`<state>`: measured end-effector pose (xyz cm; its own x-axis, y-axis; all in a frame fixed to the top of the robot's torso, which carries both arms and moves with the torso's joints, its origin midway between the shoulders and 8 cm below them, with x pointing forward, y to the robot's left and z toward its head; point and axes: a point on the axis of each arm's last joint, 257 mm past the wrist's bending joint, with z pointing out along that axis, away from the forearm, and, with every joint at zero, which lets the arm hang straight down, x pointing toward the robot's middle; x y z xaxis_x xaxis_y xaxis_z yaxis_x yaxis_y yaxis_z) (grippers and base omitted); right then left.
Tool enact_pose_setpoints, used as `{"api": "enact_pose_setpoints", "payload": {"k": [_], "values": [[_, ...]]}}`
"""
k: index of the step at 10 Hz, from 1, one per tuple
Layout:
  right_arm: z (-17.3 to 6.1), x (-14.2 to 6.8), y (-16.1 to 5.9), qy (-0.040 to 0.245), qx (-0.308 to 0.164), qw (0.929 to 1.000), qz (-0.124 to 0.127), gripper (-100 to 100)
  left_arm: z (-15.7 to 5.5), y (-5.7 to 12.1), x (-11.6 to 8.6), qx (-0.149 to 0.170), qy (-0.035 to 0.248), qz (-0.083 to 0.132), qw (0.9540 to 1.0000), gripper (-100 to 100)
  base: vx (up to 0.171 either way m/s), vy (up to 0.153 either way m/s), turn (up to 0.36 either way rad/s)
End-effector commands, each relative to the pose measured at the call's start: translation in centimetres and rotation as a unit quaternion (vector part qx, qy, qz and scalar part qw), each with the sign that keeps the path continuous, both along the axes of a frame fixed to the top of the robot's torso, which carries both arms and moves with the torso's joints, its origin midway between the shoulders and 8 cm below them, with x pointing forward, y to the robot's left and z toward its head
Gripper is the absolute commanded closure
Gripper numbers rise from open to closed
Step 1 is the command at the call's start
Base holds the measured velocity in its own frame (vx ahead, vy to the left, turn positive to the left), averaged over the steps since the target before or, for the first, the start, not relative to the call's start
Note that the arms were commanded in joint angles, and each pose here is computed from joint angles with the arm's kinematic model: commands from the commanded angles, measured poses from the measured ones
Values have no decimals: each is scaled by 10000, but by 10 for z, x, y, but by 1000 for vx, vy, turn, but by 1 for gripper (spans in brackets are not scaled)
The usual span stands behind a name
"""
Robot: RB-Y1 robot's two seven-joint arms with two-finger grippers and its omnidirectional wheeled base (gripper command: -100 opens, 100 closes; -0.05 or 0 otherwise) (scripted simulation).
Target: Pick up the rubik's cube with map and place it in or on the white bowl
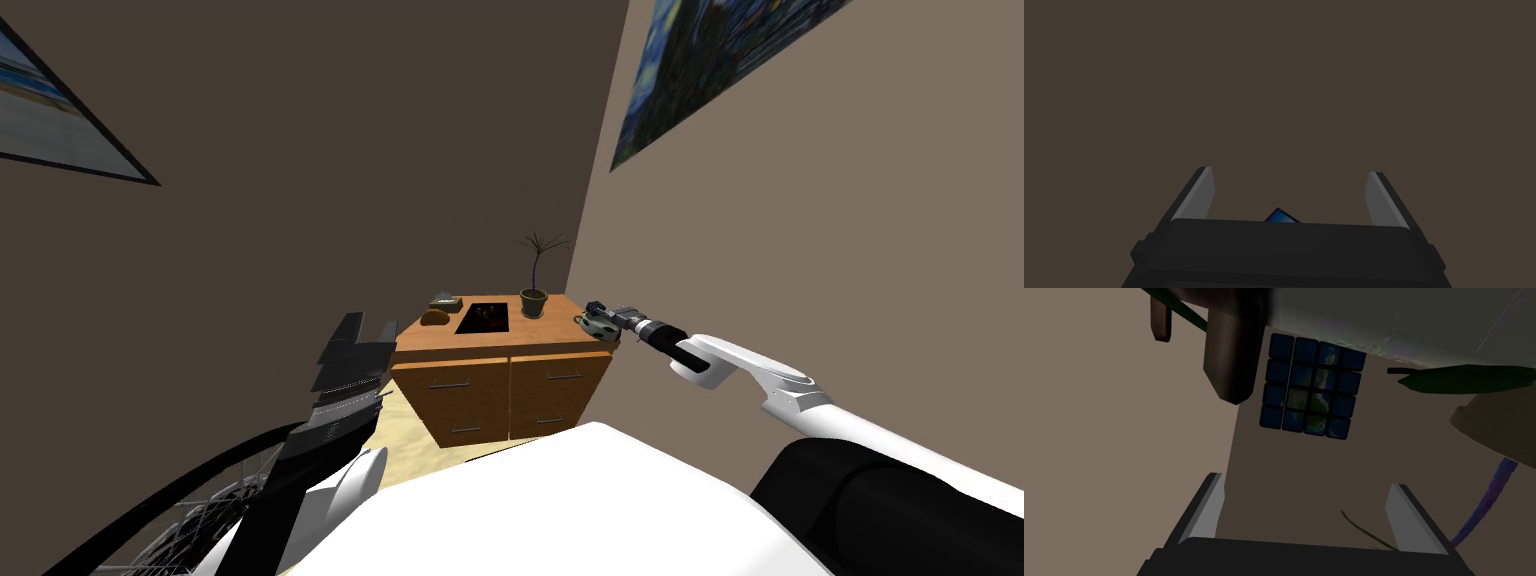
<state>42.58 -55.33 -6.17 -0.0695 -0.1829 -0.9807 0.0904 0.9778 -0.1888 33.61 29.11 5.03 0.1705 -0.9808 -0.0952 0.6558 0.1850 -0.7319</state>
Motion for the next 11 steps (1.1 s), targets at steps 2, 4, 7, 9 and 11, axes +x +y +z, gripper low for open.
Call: {"api": "enact_pose_setpoints", "payload": {"k": [2, 4, 7, 9, 11], "values": [[15, 3, 3, -16, -22, 10000, 50, -100, 0, 0, 0, 0, 0, 0, 10000, 0, 7, 2, -42], [28, 7, 8, -28, -41, 9999, 108, -100, 0, 0, 0, 0, 0, 0, 10000, 0, 22, 5, -76], [48, 13, 18, -35, -61, 9998, 211, -100, 0, 0, 0, 0, 0, 0, 10000, 0, 20, 4, -59], [60, 17, 26, -32, -69, 9996, 289, -100, 0, 0, 0, 0, 0, 0, 10000, 0, 18, 5, -58], [62, 16, 29, -28, -77, 9995, 312, -100, 0, 0, 0, 0, 0, 0, 10000, 0, 13, 4, -36]]}}
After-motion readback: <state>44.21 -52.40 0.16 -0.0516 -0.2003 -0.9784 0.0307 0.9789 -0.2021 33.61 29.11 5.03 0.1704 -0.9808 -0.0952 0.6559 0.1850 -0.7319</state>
